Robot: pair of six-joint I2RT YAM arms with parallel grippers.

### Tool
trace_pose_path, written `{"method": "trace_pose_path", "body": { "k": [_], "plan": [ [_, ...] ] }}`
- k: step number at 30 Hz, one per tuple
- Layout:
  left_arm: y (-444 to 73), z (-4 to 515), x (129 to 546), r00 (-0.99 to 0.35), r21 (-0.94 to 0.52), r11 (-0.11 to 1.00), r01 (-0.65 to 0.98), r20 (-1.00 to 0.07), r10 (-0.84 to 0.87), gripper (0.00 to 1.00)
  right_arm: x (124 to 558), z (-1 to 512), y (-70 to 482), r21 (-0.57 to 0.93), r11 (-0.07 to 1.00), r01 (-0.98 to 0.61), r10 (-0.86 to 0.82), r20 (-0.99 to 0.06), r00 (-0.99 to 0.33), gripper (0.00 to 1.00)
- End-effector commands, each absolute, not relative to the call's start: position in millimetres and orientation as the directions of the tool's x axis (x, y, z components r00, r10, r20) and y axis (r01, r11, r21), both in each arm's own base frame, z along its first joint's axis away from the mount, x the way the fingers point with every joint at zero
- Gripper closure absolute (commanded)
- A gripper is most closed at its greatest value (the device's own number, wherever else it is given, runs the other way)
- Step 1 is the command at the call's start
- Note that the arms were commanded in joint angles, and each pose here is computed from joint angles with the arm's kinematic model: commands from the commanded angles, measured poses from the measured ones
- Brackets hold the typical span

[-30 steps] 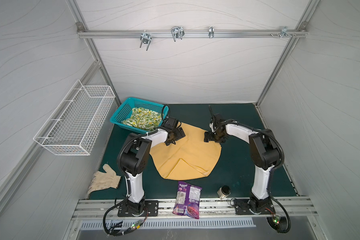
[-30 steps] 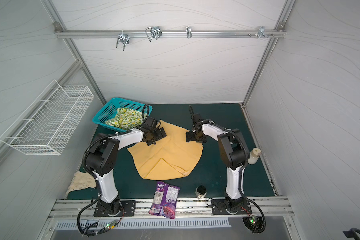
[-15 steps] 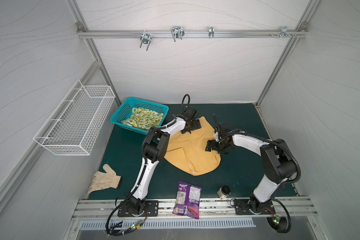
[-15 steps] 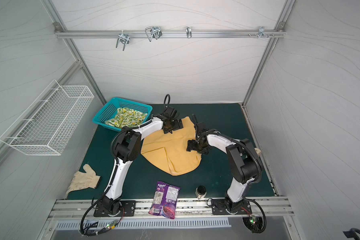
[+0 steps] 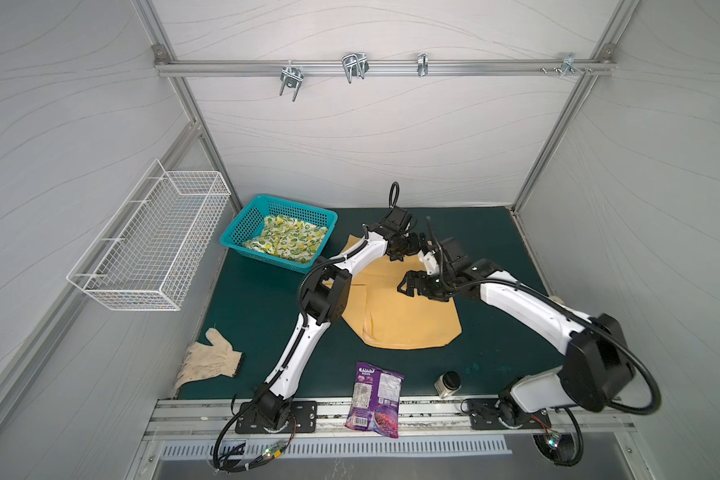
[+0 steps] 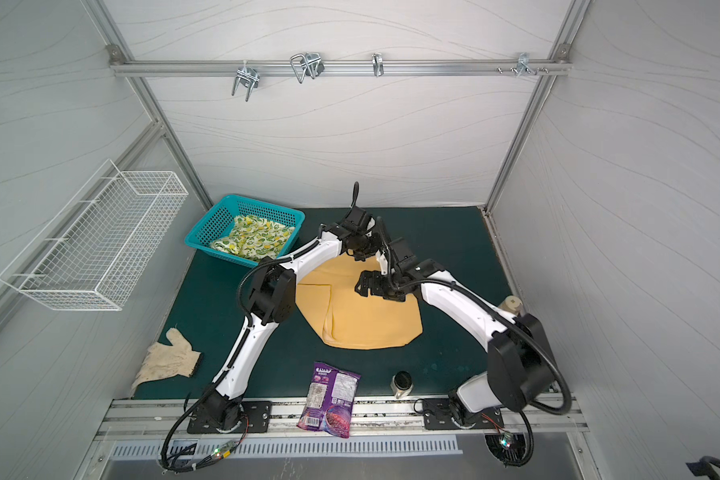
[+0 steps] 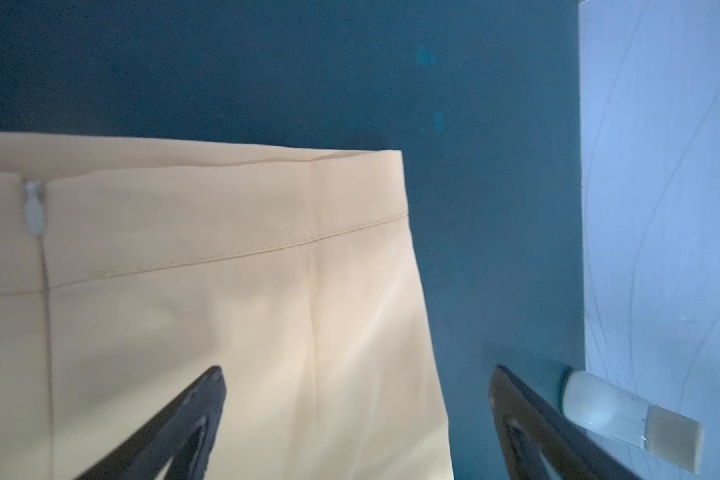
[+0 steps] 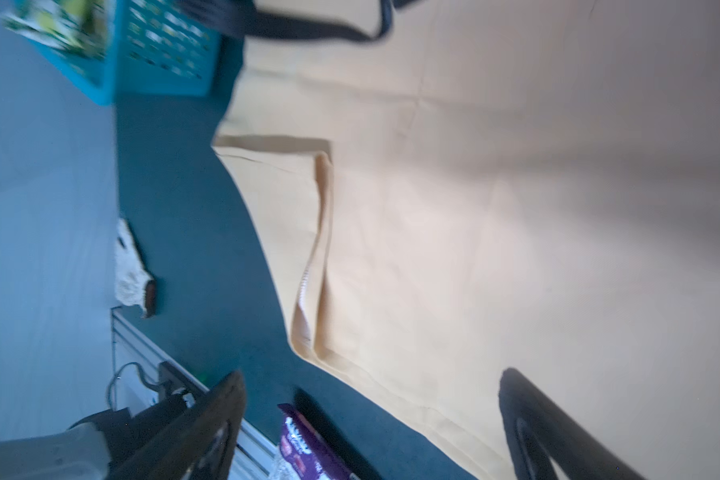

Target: Fold and stack the skirts

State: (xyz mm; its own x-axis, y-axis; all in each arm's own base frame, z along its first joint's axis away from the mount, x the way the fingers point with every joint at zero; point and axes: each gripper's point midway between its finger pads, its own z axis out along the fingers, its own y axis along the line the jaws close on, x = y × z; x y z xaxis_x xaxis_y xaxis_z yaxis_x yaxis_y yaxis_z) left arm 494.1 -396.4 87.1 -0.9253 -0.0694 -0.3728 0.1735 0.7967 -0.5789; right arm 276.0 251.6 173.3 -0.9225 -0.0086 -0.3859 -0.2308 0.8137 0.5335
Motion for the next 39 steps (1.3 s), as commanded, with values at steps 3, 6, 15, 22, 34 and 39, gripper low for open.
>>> {"method": "trace_pose_path", "body": {
  "k": [3,6,15,22,34,39],
  "plan": [
    [-382,188,483,-0.864,-0.637,0.736,0.227,-0.481,-0.150,0.01,288,199,210,0.509,0.837,-0.199,0.059,-0.447,-0.893,0.02],
    [-361,196,466,-0.859,-0.636,0.747,0.192,-0.477,-0.185,0.01,305,197,197,0.515,0.839,-0.175,0.090,-0.448,-0.889,0.02],
    [-304,142,403,-0.886,-0.594,0.804,0.041,-0.394,-0.246,0.01,355,141,183,0.478,0.875,-0.079,0.113,-0.360,-0.926,0.01],
    [-275,87,374,-0.897,-0.538,0.841,-0.060,-0.341,-0.282,0.01,360,80,168,0.405,0.914,-0.005,0.114,-0.270,-0.956,0.01],
    [-254,36,367,-0.918,-0.416,0.901,-0.122,-0.297,-0.261,0.01,357,33,141,0.305,0.950,0.072,0.150,-0.239,-0.959,0.01],
    [-249,22,373,-0.925,-0.380,0.915,-0.132,-0.283,-0.252,0.01,354,15,136,0.297,0.950,0.097,0.159,-0.193,-0.968,0.01]
  ]
}}
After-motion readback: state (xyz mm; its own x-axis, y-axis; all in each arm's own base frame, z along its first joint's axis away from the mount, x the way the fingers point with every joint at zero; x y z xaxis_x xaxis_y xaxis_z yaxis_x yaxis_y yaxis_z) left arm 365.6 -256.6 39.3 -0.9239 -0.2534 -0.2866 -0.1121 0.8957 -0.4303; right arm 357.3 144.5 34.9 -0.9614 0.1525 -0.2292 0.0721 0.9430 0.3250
